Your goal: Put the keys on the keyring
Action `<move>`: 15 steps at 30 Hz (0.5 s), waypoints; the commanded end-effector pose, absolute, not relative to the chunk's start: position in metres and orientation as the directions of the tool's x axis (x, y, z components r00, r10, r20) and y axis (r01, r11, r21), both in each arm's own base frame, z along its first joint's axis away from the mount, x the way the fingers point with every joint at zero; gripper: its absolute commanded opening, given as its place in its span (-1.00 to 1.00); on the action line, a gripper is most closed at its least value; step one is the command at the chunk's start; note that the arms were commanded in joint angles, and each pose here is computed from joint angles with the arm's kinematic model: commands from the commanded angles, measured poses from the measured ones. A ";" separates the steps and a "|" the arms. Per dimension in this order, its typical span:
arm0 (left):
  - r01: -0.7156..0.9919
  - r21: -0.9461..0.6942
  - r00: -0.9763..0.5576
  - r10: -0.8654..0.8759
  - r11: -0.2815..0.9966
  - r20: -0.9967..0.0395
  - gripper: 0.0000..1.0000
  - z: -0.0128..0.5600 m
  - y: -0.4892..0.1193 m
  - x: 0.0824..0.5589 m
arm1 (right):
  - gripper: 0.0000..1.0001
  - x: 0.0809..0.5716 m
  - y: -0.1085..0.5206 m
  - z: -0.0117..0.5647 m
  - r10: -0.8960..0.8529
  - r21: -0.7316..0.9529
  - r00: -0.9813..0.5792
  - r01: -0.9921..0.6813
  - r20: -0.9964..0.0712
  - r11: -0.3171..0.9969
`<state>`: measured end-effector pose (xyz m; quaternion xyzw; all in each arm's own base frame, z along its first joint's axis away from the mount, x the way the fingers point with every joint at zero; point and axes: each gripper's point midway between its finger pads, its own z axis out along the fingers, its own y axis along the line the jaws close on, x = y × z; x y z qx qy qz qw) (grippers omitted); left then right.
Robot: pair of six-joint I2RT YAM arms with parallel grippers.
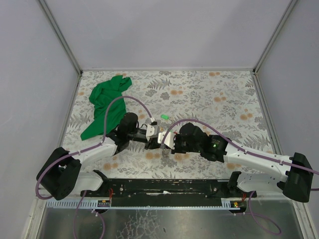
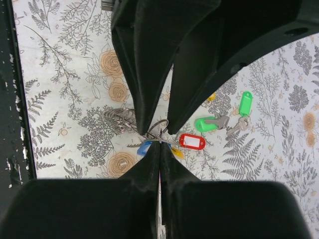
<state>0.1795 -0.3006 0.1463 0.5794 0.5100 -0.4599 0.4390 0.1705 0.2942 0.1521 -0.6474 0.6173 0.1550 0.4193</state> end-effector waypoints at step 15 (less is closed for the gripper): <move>0.994 0.046 0.064 0.197 -0.096 -0.978 -0.93 0.152 -0.300 0.182 | -1.00 0.175 0.297 0.178 -0.629 -0.388 0.209 -0.908 -0.749 0.159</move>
